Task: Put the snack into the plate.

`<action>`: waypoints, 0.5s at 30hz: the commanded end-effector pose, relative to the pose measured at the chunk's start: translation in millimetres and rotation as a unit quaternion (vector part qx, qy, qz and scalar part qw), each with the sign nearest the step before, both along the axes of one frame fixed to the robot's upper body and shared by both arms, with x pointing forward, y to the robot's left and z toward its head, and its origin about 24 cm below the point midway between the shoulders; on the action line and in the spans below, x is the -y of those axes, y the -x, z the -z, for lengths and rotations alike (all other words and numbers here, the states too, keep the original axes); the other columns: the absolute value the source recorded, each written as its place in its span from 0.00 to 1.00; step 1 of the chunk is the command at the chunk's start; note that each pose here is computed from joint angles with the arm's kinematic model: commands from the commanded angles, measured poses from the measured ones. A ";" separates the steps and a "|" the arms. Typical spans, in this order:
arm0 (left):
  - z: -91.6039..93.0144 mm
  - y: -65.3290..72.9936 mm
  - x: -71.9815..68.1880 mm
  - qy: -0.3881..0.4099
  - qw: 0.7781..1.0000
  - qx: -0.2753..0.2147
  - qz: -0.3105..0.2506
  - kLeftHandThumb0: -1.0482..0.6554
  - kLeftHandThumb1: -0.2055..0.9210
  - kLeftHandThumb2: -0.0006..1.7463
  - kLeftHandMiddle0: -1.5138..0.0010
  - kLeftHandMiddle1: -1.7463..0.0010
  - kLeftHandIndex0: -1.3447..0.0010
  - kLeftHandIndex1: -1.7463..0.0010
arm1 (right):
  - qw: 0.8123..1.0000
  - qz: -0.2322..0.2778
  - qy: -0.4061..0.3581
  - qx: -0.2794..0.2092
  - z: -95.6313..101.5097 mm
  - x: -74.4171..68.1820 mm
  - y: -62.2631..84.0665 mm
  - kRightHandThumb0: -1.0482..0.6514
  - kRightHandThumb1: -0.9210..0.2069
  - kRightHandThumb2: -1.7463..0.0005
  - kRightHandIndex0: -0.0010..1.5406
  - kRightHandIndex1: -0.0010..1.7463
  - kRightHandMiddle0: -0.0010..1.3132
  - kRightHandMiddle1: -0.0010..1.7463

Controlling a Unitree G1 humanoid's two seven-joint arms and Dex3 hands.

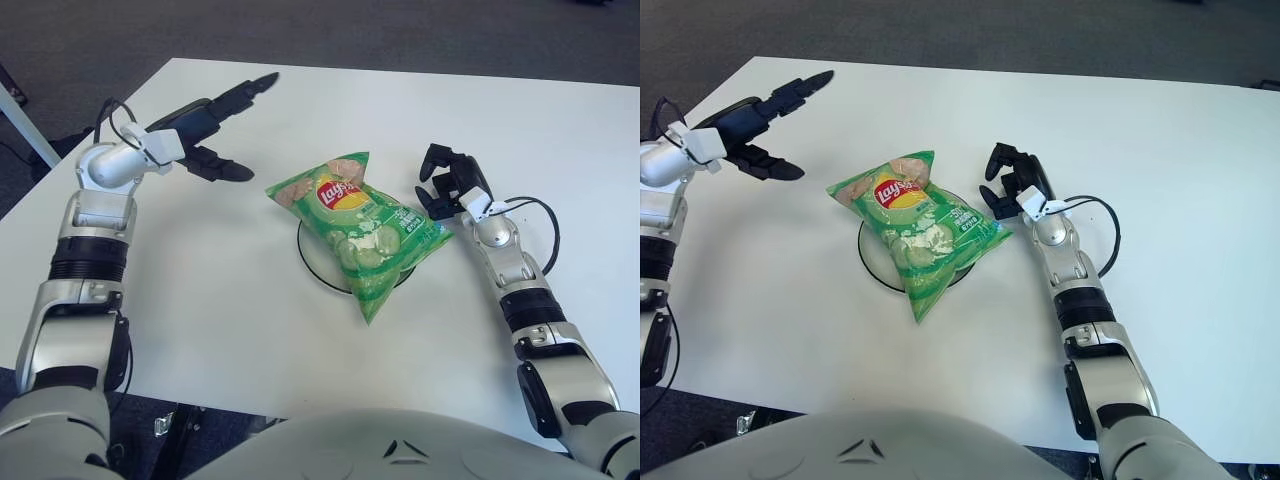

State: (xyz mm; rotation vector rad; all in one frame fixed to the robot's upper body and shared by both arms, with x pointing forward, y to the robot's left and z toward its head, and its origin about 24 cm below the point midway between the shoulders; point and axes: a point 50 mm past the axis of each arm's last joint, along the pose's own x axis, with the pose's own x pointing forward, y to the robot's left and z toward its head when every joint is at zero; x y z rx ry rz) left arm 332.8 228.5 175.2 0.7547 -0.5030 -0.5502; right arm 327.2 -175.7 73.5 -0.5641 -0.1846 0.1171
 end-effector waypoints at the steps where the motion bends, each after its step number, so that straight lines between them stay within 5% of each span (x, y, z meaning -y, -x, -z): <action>1: -2.0 -11.4 -1.5 0.110 0.994 -0.017 0.015 0.00 1.00 0.28 1.00 1.00 1.00 0.99 | 0.995 0.015 0.015 -0.102 45.2 7.0 16.9 0.31 0.62 0.18 0.87 1.00 0.53 1.00; 6: 2.8 -14.9 -5.8 0.187 0.980 -0.060 0.043 0.00 1.00 0.30 1.00 1.00 1.00 1.00 | 0.994 0.015 0.013 -0.103 45.2 7.0 17.0 0.31 0.61 0.18 0.87 1.00 0.53 1.00; 15: 15.1 -18.2 -13.2 0.370 0.919 -0.124 0.052 0.00 1.00 0.35 1.00 1.00 1.00 1.00 | 0.994 0.015 0.010 -0.106 45.4 7.1 17.3 0.31 0.61 0.18 0.88 1.00 0.53 1.00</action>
